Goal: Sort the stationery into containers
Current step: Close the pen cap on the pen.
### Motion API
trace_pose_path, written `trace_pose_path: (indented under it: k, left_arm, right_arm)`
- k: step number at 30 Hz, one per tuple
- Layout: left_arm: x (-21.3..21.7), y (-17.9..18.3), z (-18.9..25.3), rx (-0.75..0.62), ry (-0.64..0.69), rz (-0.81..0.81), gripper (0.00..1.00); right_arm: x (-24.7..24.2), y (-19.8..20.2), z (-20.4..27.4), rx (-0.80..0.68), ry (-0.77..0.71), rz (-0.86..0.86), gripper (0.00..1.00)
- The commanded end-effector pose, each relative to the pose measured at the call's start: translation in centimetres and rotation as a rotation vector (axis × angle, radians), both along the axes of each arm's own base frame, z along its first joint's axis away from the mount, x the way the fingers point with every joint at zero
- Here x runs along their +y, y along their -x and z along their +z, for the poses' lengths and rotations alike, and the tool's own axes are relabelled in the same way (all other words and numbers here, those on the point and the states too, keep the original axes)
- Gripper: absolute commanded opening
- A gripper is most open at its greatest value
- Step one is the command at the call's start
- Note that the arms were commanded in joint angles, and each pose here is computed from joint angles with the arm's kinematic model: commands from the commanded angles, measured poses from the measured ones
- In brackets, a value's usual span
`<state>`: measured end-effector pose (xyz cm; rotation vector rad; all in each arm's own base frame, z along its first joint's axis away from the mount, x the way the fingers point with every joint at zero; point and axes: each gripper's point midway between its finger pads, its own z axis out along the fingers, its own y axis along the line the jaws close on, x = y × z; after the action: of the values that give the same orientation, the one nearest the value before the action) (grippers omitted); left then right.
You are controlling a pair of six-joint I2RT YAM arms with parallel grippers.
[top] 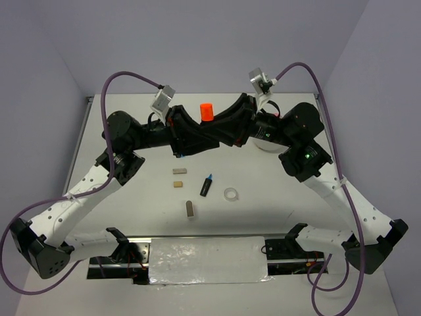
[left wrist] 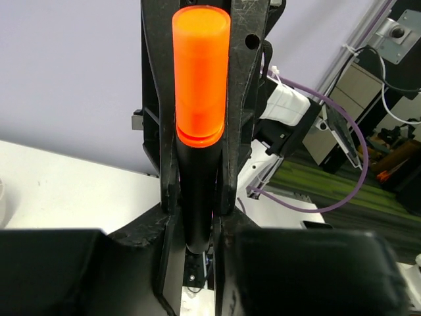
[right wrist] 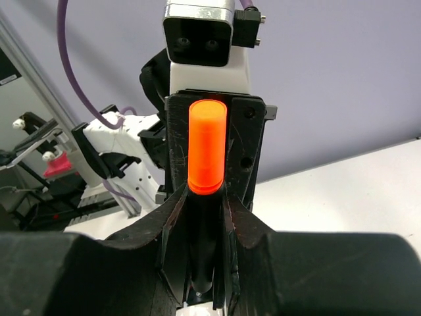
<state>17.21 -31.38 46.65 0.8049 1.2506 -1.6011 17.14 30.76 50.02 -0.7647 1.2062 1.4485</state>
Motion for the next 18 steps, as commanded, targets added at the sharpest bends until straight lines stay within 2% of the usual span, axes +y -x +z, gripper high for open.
trace_pose_path:
  k: [1, 2, 3, 6, 8, 10, 16, 18]
  left_arm:
    - [0.6, 0.2, 1.1, -0.057, 0.023, 0.031, 0.18]
    - [0.6, 0.1, 1.2, -0.057, 0.02, 0.038, 0.14]
    - [0.6, -0.4, 0.9, -0.037, 0.009, 0.056, 0.0]
    - [0.9, -1.1, 1.2, -0.034, -0.004, 0.1, 0.0]
    - [1.2, -1.0, 1.5, -0.053, 0.0, 0.105, 0.0]
    - [1.3, -0.8, 1.5, -0.078, -0.009, 0.103, 0.0]
    - [1.5, -0.2, 1.0, -0.132, -0.068, 0.089, 0.0]
    - [1.6, -0.1, 0.8, -0.153, -0.082, 0.085, 0.0]
  right_arm:
    - [-0.3, 0.6, 1.8, -0.062, -0.057, -0.004, 0.0]
    - [-0.3, 0.8, 1.8, -0.066, -0.056, 0.003, 0.0]
    - [-0.2, 0.6, 1.4, -0.063, -0.053, 0.003, 0.0]
    - [-0.3, 0.7, 1.0, -0.059, -0.052, -0.002, 0.0]
    - [-0.6, 0.9, 0.9, -0.063, -0.052, -0.006, 0.17]
    - [-0.7, 0.9, 0.6, -0.057, -0.045, -0.015, 0.41]
    - [-1.2, 0.6, 0.3, -0.038, -0.002, -0.054, 0.82]
    - [-1.5, 0.7, 0.7, -0.042, 0.008, -0.056, 0.88]
